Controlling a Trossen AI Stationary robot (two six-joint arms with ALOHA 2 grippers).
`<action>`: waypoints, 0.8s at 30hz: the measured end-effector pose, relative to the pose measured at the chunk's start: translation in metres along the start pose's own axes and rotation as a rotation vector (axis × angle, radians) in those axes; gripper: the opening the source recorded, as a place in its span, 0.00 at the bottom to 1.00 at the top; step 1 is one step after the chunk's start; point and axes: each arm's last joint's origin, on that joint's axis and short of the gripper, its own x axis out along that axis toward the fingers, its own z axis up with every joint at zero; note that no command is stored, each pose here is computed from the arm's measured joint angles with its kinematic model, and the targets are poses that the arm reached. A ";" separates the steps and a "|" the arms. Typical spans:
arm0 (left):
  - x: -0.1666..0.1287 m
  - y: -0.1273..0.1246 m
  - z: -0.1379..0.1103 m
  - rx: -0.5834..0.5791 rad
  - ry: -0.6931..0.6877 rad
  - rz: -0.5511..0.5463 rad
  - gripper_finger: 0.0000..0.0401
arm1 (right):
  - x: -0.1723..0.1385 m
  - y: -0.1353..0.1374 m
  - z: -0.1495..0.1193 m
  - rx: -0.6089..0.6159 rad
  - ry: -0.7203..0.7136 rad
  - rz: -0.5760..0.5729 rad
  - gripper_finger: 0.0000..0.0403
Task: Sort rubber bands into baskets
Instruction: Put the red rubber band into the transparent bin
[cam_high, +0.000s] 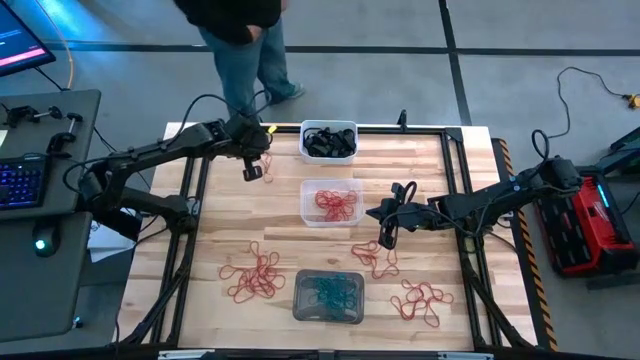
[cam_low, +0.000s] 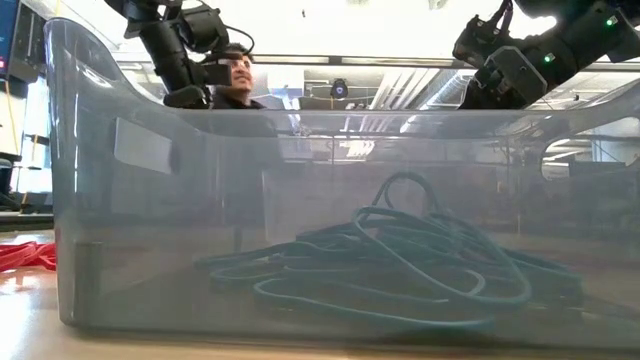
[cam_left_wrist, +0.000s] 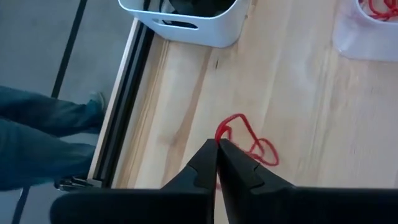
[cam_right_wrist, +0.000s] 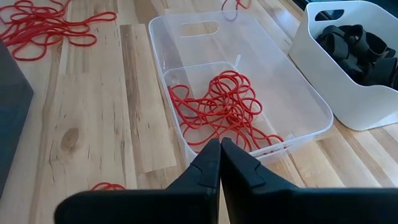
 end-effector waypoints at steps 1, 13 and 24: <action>0.000 0.000 0.000 0.000 0.001 -0.001 0.02 | 0.000 0.000 0.000 0.000 0.000 0.000 0.00; 0.000 -0.001 -0.002 0.033 0.016 -0.011 0.06 | 0.000 0.000 0.000 0.000 0.000 0.001 0.00; 0.032 -0.009 -0.021 -0.061 0.121 -0.097 0.20 | 0.000 0.000 0.000 -0.001 0.000 0.002 0.00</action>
